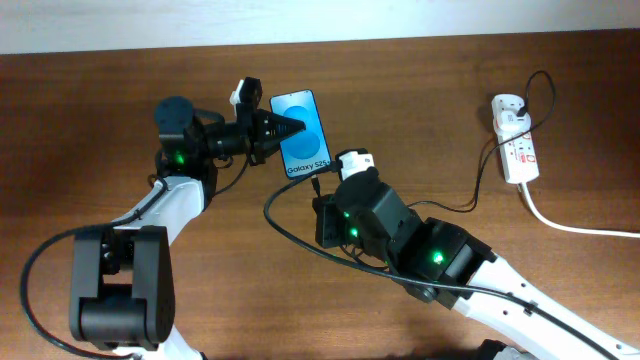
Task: Plug charger to phone and switch on socket
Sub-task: 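Push the USB-C plug up into the phone's bottom port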
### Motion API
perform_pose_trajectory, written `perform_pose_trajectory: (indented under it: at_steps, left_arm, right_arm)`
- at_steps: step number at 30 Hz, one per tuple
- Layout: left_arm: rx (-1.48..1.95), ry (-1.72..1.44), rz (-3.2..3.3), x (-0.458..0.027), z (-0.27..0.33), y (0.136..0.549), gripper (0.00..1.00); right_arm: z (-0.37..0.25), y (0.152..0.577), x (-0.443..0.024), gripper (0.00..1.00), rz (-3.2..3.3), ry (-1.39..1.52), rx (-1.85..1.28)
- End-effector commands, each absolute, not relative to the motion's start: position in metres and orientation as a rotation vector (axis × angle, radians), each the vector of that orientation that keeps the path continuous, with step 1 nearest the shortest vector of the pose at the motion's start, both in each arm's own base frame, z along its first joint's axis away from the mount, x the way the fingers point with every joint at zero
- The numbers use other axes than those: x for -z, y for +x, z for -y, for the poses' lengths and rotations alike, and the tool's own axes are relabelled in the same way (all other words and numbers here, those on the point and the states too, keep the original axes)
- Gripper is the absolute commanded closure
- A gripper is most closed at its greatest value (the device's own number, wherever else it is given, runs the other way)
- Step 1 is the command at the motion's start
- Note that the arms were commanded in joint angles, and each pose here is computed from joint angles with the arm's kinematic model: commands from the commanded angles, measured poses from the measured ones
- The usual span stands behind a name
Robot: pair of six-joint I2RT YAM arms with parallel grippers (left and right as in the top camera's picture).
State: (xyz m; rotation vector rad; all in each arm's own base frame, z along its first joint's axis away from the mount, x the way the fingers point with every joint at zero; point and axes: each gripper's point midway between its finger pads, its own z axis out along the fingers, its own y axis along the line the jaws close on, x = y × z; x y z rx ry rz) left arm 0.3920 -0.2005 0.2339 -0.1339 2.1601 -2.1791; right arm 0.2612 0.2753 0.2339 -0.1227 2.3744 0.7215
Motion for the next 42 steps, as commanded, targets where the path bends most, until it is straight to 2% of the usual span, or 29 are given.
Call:
perform_pose_trajectory:
  at_steps: [1,10,18,32,37,42]
  left_arm:
    - [2.190,-0.081,-2.161,-0.242,0.209,0.388,1.00]
    - [2.183,-0.046,-2.156,-0.242,0.210,0.387,1.00]
    - [2.149,0.128,-2.131,-0.242,0.211,0.378,1.00]
    - [2.197,0.247,-2.174,-0.241,0.223,0.358,1.00]
    - [2.169,0.287,-2.143,-0.241,0.223,0.359,1.00]
    - [2.012,0.408,-1.989,-0.242,0.224,0.372,1.00]
  right_arm:
    - [-0.277,0.265,-0.228,0.96,-2.384,-0.110,-0.701]
    - [-0.279,0.265,-0.224,0.96,-2.398,-0.108,-0.708]
    - [-0.278,0.273,-0.230,0.96,-2.354,-0.097,-0.689]
    - [-0.281,0.296,-0.242,0.93,-2.233,-0.109,-0.627]
    - [-0.280,0.298,-0.243,0.81,-2.230,-0.143,-0.631]
    - [-0.264,0.279,-0.268,0.47,-2.206,-0.150,-0.666]
